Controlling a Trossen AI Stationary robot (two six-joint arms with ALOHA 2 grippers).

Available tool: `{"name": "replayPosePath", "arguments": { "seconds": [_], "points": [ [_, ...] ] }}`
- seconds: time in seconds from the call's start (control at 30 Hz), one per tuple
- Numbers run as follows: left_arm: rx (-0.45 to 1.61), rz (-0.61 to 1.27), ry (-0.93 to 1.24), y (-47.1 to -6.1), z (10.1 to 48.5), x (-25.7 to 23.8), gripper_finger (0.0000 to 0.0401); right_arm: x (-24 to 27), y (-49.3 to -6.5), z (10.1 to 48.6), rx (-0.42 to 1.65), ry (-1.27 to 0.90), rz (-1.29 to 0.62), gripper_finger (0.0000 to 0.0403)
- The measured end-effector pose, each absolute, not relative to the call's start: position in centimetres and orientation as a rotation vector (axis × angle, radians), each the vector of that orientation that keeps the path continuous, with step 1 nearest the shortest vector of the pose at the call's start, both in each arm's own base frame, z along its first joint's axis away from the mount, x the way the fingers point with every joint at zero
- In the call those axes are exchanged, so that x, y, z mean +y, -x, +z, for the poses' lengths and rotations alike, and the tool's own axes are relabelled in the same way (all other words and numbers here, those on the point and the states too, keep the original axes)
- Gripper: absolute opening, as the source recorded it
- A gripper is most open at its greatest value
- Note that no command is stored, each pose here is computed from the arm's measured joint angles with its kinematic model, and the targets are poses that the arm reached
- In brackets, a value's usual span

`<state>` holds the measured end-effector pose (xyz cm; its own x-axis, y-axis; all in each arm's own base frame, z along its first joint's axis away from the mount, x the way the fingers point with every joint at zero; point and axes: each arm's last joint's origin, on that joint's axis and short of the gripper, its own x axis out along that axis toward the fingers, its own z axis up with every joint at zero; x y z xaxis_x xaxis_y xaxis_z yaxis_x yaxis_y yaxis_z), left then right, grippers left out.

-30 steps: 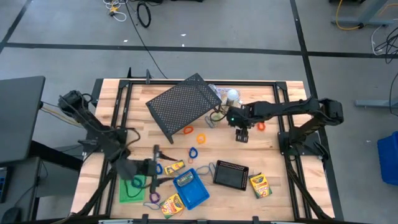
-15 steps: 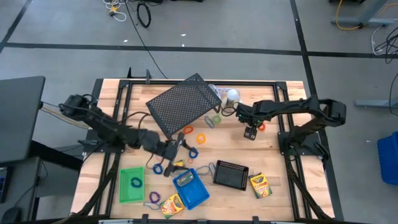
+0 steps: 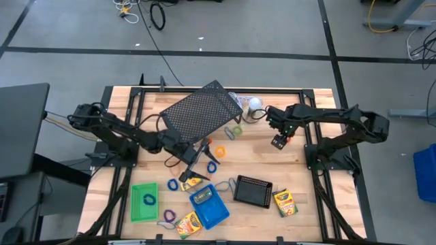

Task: Pick & Place Office Desk Supplies
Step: Put the orange spiral keychain into the green bin

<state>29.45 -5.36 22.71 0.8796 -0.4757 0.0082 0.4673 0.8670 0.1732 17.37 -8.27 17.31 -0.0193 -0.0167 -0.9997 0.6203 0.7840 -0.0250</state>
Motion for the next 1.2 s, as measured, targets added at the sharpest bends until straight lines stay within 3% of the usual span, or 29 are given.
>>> {"name": "replayPosePath", "arguments": {
  "seconds": [0.43, 0.9, 1.03, 1.2],
  "points": [
    [-0.033, -0.512, -0.166, -29.4, 22.5, -5.3, 0.0329, -8.9, -17.1, 16.2, 1.53, -0.585, -0.606, 0.025],
    [-0.025, -0.515, -0.159, -29.4, 22.5, -5.3, 0.0329, -8.6, -17.5, 12.4, 1.633, -0.64, -0.59, 0.0191],
    [-0.023, -0.515, -0.158, -29.4, 22.4, -5.3, 0.0329, -8.3, -17.8, 12.4, 1.621, -0.614, -0.574, 0.0143],
    [-0.024, -0.523, -0.158, -29.4, 22.5, -5.3, 0.0329, -7.6, -18.3, 12.4, 1.616, -0.54, -0.522, 0.0027]
  ]
}}
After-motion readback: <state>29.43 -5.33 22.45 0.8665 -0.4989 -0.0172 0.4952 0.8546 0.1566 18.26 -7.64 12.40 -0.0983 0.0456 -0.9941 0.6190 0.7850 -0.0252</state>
